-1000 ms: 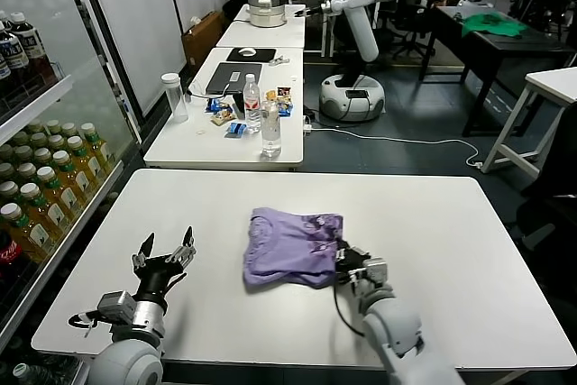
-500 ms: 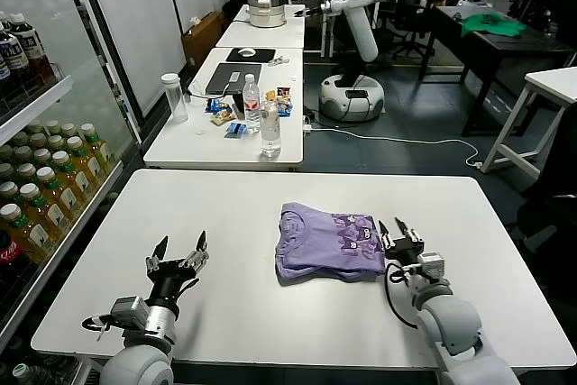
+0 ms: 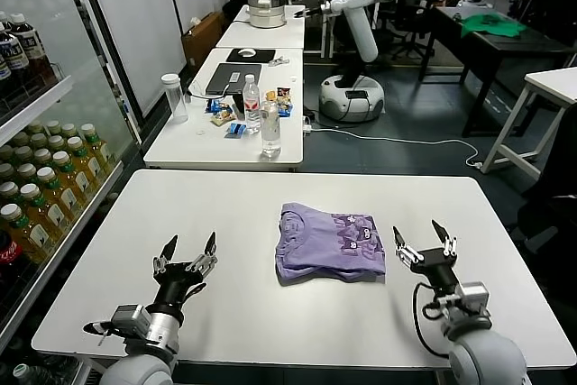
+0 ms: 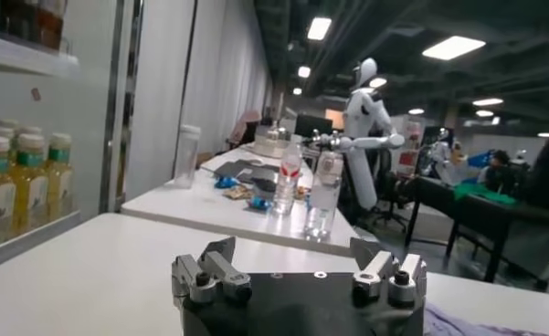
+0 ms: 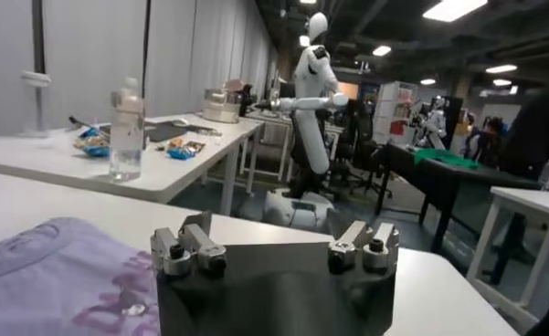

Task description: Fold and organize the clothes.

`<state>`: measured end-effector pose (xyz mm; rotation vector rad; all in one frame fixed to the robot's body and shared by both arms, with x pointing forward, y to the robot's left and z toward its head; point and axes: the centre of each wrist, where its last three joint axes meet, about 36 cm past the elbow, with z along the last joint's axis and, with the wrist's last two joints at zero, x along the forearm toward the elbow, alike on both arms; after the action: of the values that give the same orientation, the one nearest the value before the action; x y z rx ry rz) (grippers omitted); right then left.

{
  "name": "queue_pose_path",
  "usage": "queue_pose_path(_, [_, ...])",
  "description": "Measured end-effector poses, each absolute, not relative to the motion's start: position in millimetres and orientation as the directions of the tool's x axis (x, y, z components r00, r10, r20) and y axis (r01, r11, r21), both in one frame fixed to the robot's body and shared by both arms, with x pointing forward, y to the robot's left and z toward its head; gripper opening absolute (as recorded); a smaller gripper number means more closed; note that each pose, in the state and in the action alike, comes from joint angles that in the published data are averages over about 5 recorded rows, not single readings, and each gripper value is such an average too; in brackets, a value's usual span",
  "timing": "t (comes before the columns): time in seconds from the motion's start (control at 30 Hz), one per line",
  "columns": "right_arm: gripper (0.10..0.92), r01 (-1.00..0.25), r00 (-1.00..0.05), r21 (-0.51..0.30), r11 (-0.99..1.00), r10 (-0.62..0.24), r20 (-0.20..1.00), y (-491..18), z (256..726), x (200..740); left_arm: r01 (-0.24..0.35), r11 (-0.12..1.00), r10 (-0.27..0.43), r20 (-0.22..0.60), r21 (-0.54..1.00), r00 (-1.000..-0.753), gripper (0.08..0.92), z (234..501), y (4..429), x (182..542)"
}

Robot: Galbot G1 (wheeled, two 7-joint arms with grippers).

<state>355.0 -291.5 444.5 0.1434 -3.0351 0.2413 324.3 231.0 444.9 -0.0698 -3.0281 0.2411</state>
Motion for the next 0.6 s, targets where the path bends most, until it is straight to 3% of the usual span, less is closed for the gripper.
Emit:
queue_pose_path(0.3, [0.823, -0.089, -0.994, -0.170, 0.981, -0.076, 0.082, -288, 441, 333, 0.067, 0.989, 0.074, 0.045, -0.131, -0.996, 0.823, 452, 237, 318])
queue_pose_path(0.6, [0.823, -0.064, -0.997, -0.221, 0.973, -0.053, 0.054, -279, 435, 328, 0.071, 0.992, 0.076, 0.042, -0.106, -0.996, 0.823, 443, 247, 310])
